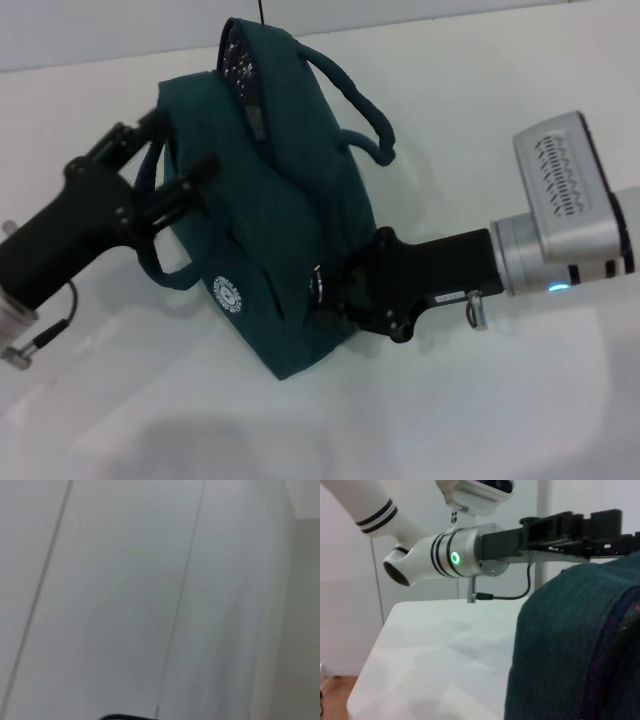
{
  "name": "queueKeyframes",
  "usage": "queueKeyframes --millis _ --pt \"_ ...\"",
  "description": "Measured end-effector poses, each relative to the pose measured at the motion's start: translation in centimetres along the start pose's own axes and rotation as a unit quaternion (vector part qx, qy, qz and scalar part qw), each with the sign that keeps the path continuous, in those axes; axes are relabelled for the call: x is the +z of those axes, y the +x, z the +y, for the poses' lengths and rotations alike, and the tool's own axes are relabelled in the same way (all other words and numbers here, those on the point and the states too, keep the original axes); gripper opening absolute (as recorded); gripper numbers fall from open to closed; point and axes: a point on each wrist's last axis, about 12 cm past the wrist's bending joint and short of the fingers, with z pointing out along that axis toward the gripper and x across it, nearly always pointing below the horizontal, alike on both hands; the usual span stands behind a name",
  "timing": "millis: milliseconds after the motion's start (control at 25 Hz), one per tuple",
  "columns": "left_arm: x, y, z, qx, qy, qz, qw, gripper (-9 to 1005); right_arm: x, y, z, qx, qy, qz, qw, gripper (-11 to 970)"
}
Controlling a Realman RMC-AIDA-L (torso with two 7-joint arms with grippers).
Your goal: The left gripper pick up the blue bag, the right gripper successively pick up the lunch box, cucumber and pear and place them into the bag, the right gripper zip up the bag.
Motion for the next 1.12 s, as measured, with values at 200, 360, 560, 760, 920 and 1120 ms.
queueKeyframes --millis 200,360,560,760,920,1120 --pt "-1.1 0.0 0.2 0.002 -0.031 -0.016 0.999 874 0.0 -0.1 0.0 0.001 0.007 -0.011 1.0 123" --pt "-2.1 0.1 -0.1 0.0 -0.037 -0.021 0.999 873 0.1 -0.6 0.1 -0.012 0.017 -0.041 0.999 121" --pt "-4.8 0.6 -1.5 -0.003 -0.048 -0.04 0.998 872 1.1 -1.4 0.1 -0.038 0.023 -0.07 0.997 120" --pt "-7.1 1.3 -2.9 -0.011 -0.071 -0.051 0.996 872 1.8 -1.9 -0.6 -0.048 0.049 -0.079 0.995 119" --pt "-8.9 2.2 -3.9 -0.019 -0.091 -0.041 0.995 871 3.3 -2.7 -0.9 -0.064 0.055 -0.079 0.993 120" --pt "-9.4 3.4 -5.0 -0.031 -0.079 -0.006 0.996 871 4.0 -2.9 -1.0 -0.072 0.057 -0.074 0.993 120"
